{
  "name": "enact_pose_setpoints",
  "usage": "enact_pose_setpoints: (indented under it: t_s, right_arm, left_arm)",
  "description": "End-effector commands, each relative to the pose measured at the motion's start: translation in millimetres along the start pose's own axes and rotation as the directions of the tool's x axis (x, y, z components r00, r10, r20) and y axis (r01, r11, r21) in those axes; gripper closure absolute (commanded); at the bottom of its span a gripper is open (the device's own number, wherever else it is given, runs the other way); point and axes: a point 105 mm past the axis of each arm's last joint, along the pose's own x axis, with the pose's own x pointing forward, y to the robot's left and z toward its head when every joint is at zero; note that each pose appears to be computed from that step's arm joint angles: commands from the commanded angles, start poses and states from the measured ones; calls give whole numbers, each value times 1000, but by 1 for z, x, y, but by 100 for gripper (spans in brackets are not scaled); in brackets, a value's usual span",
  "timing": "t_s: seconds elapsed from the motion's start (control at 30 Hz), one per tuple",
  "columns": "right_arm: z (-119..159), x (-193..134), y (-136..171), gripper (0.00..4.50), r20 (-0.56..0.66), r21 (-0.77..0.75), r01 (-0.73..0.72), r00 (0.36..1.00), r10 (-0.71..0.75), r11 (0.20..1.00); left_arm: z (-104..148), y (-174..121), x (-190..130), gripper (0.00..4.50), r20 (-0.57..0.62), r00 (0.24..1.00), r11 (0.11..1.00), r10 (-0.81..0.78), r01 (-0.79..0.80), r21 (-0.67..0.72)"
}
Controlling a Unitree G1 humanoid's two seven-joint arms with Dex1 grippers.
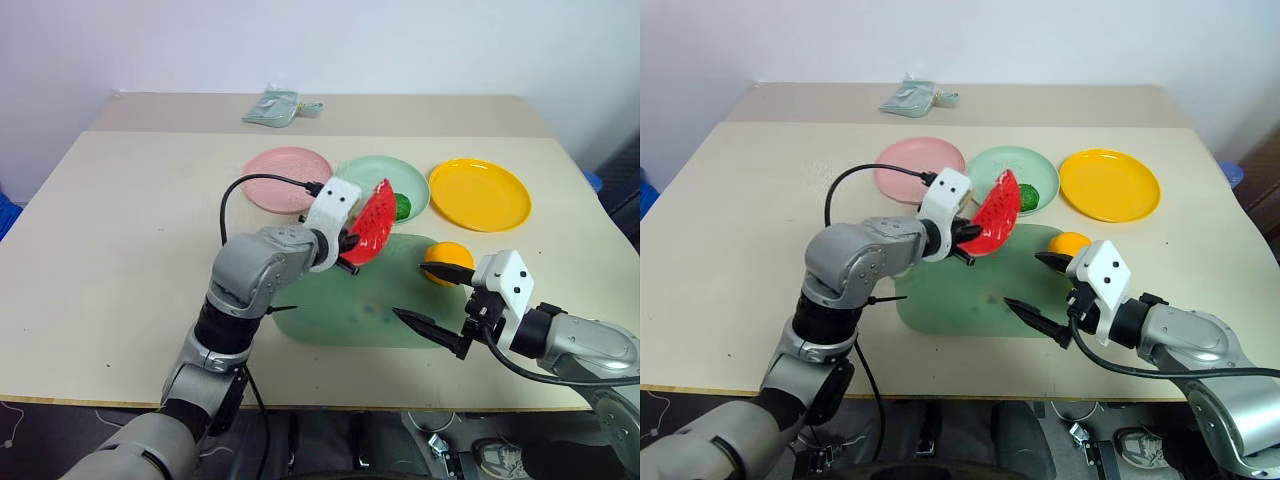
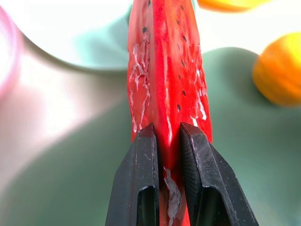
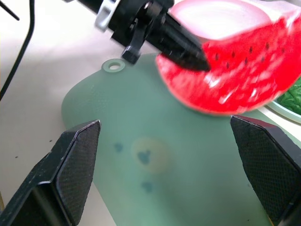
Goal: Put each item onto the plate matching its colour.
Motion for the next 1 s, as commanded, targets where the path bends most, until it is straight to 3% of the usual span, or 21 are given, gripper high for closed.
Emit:
enact_pose_setpoints:
  t_s: [0.03, 0.17, 0.3, 0.5, 0.77, 0.9, 1.0]
  right_arm:
    - [13, 1, 2, 0, 48, -46, -6, 999, 8, 999]
    - [17, 8, 3, 0, 77, -42, -18, 997, 21, 999]
    - [18, 22, -1, 0, 101, -43, 10, 995, -6, 999]
    - [13, 29, -18, 0, 95, -4, 118, 989, -117, 993]
    - [-9, 3, -62, 0, -7, -8, 339, 941, -339, 941]
    - [-20, -12, -74, 0, -63, -63, 401, 912, -405, 914]
    - [-30, -13, -75, 0, -99, -63, 400, 909, -404, 915]
  left_arm:
    - [51, 25, -19, 439, 208, 975, 997, 80, -76, -29]
    - [44, 78, -11, 439, 123, 938, 945, 325, -320, -65]
    - [47, 112, 9, 439, 89, 885, 887, 457, -446, -119]
    - [53, 129, 27, 439, 69, 853, 845, 517, -496, -199]
    - [63, 131, 13, 53, 150, 862, 870, 484, -456, -186]
    - [64, 129, -14, 53, 296, 880, 923, 371, -316, -218]
    - [42, 111, -34, 53, 348, 924, 987, 161, -157, -40]
